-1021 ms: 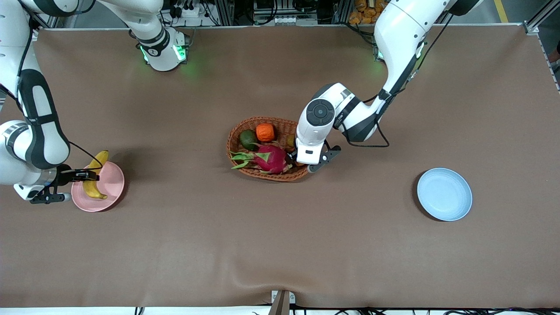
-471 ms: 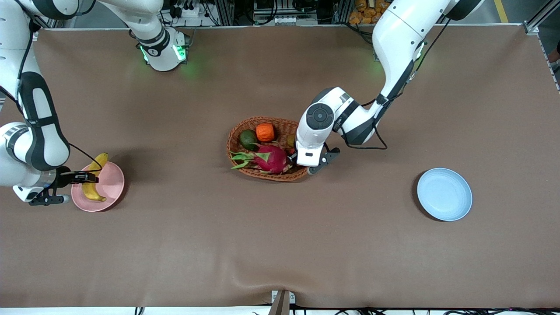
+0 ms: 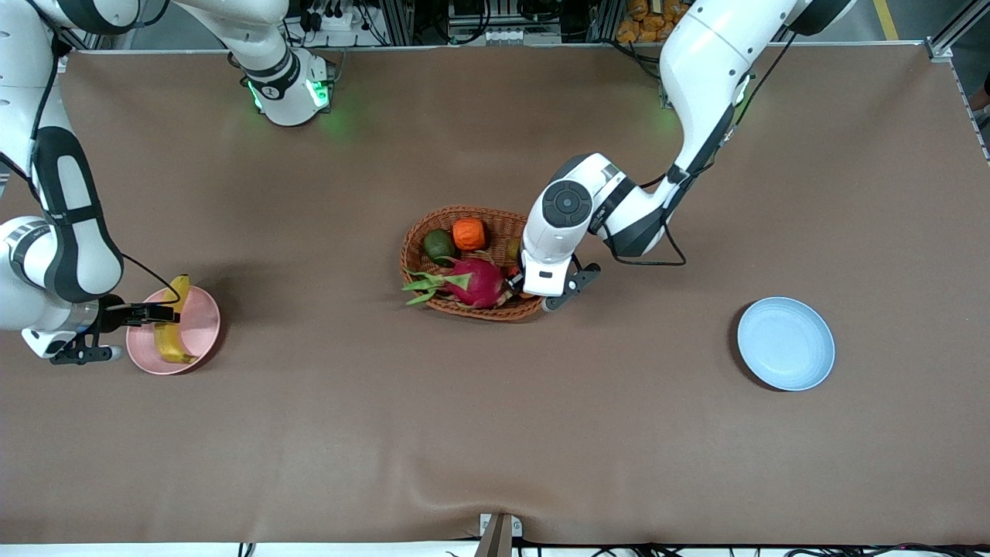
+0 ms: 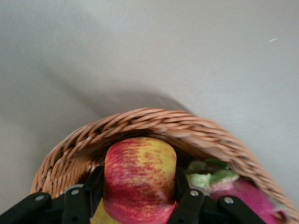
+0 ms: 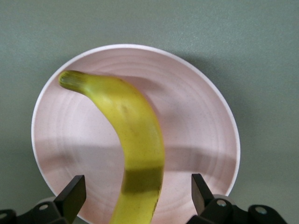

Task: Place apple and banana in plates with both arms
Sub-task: 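Carry the red apple to the blue plate with the left gripper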

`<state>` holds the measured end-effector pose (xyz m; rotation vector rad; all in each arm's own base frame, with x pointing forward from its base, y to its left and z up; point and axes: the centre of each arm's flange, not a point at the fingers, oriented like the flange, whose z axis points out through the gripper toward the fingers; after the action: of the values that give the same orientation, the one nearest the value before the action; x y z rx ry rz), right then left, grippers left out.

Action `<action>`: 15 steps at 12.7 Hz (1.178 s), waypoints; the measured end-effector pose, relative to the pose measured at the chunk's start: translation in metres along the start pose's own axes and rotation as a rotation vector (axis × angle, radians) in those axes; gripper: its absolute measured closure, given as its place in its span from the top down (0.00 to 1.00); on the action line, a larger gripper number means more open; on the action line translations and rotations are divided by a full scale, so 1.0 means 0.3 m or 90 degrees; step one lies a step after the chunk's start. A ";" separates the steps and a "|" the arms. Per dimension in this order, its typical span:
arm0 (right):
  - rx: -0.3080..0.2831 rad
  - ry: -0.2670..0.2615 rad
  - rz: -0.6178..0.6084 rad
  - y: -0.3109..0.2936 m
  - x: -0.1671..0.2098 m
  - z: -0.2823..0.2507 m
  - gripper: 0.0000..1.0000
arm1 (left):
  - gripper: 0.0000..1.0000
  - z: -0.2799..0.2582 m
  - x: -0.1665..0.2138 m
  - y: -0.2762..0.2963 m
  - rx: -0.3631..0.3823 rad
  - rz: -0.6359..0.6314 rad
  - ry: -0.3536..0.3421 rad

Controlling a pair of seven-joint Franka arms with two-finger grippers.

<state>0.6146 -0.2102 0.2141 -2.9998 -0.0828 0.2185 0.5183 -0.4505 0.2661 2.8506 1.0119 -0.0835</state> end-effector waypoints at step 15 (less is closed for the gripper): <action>-0.010 -0.004 0.061 -0.383 0.000 -0.052 1.00 | 0.64 -0.641 0.759 -0.303 0.037 0.179 0.043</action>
<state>0.6117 -0.0983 0.2450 -3.0213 0.0595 0.2375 0.6402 -0.2138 0.4281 3.0337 0.6180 0.0092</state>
